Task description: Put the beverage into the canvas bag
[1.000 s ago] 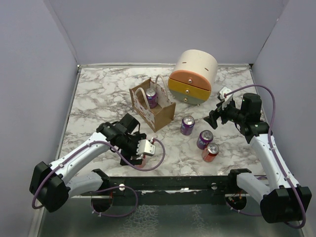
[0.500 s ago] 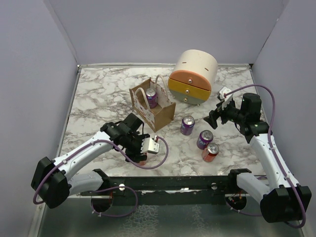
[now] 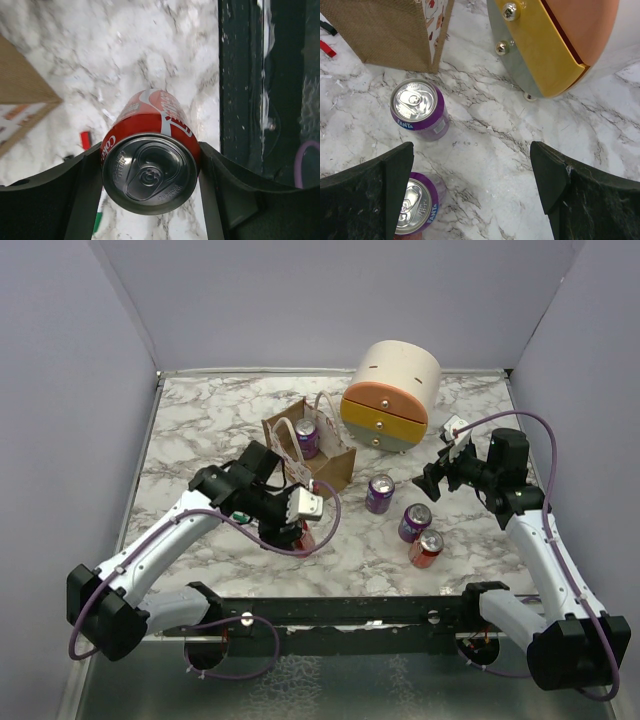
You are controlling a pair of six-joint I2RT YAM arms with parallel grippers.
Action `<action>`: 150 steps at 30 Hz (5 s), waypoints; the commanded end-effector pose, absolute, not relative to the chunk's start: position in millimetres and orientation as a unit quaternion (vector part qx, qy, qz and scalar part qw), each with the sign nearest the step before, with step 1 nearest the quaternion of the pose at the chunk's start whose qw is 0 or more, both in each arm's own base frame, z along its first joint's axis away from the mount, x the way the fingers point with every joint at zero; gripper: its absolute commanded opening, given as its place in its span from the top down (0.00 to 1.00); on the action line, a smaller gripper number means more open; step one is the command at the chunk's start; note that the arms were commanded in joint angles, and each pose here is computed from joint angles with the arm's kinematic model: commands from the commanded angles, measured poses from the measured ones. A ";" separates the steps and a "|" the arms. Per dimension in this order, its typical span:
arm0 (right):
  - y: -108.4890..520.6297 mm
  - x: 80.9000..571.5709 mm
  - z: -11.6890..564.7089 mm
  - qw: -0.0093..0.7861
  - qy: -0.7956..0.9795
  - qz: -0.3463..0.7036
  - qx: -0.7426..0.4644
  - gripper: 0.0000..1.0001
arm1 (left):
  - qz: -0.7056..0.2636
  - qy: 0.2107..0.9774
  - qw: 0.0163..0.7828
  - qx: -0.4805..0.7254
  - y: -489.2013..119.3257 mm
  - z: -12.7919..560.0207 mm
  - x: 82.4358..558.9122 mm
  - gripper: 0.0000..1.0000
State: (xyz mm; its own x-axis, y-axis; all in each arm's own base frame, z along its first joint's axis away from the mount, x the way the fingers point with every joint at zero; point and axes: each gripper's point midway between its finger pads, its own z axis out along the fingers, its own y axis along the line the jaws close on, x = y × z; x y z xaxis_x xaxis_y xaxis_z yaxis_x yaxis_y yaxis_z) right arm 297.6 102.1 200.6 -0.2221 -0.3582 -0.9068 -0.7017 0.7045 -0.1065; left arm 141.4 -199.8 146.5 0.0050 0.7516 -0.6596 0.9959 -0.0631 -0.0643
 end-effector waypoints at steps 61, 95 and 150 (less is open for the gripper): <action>98.8 298.8 199.2 0.523 0.761 0.155 -0.351 0.00 | -0.129 0.839 0.381 0.365 -212.2 261.3 416.2 1.00; 100.6 299.3 195.8 0.517 0.763 0.161 -0.353 0.00 | -0.075 0.877 0.318 0.353 -180.0 210.5 416.4 1.00; 102.1 299.3 190.0 0.509 0.767 0.169 -0.354 0.00 | -0.082 0.898 0.236 0.361 -173.9 106.8 432.9 0.57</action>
